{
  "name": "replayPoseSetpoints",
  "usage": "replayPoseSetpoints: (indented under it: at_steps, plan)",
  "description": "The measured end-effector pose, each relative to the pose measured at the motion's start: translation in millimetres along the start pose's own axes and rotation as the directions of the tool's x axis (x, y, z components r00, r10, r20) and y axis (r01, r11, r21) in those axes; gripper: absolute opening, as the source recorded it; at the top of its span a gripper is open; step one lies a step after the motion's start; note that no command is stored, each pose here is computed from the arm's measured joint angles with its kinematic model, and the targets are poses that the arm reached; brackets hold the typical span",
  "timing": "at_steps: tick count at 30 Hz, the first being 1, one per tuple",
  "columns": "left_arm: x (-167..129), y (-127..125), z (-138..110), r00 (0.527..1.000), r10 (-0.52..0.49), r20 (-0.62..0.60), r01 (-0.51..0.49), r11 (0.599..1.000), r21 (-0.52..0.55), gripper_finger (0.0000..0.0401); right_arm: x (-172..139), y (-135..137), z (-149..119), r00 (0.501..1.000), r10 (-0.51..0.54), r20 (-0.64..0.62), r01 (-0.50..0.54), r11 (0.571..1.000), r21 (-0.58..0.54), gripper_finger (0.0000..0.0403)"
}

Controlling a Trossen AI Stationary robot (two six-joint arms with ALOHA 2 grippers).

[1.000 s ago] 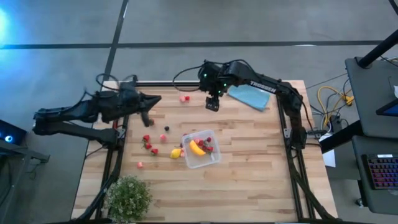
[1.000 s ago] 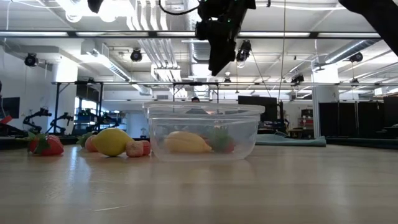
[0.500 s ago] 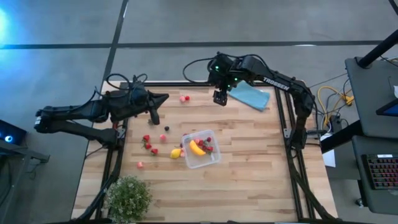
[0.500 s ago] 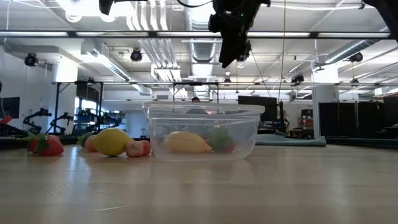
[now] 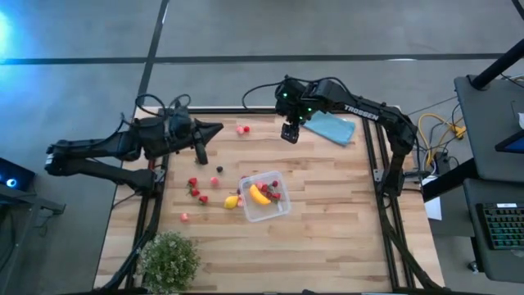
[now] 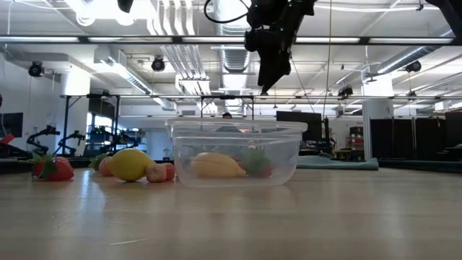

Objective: Pick and placing Produce into tupperware
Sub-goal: Put the pink peach into the transparent bin

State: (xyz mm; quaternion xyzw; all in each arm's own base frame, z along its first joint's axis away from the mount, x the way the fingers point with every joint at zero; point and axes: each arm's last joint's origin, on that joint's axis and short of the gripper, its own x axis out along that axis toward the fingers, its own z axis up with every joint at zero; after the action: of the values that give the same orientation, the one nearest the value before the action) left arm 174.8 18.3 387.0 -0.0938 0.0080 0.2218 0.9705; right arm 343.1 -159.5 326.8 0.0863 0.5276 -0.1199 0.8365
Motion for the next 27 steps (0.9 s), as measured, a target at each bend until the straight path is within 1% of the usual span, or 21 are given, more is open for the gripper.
replayPoseSetpoints:
  at_steps: [5, 9, 12, 15, 19, 22, 24, 27]
  plan:
    - [-10.1, 3.9, 6.5, 0.999, 0.02, 0.042, -0.02, 1.0, -0.008, 0.0, 4.0, -0.1, -0.2, 1.0, -0.001, 0.007, 0.0, 0.999, 0.041, 0.0228]
    - [-17.2, 6.4, 10.0, 0.997, 0.021, 0.068, -0.02, 1.0, -0.02, 0.0, 4.3, 0.1, 2.6, 0.999, -0.004, 0.04, 0.002, 0.999, 0.041, 0.0228]
    - [-19.0, 7.9, 10.2, 0.996, 0.045, 0.075, -0.044, 0.999, -0.025, 0.0, 3.4, -0.1, 4.9, 0.998, -0.007, 0.068, 0.005, 0.999, 0.039, 0.0228]
    - [-19.4, 9.4, 10.4, 0.992, 0.094, 0.083, -0.092, 0.995, -0.029, 0.0, 1.9, -0.2, 6.2, 0.997, -0.008, 0.078, 0.006, 0.999, 0.037, 0.0228]
    - [-18.4, 8.9, 10.9, 0.992, 0.092, 0.09, -0.092, 0.996, 0.001, 0.0, -1.3, -0.1, 7.8, 0.996, -0.01, 0.09, 0.007, 0.999, 0.037, 0.0228]
    - [-17.6, 7.5, 15.8, 0.987, 0.082, 0.139, -0.088, 0.995, 0.04, 0.0, -1.2, 0.0, 7.1, 0.997, -0.009, 0.083, 0.006, 0.999, 0.037, 0.0228]
    - [-15.8, 5.8, 19.7, 0.981, 0.074, 0.179, -0.079, 0.997, 0.02, 0.0, -1.1, 0.1, 6.2, 0.997, -0.008, 0.074, 0.005, 0.999, 0.038, 0.0228]
    - [-15.6, 4.7, 18.9, 0.986, 0.035, 0.16, -0.043, 0.998, 0.044, 0.0, -1.1, 0.4, 3.0, 0.999, -0.004, 0.042, 0.002, 0.999, 0.04, 0.0228]
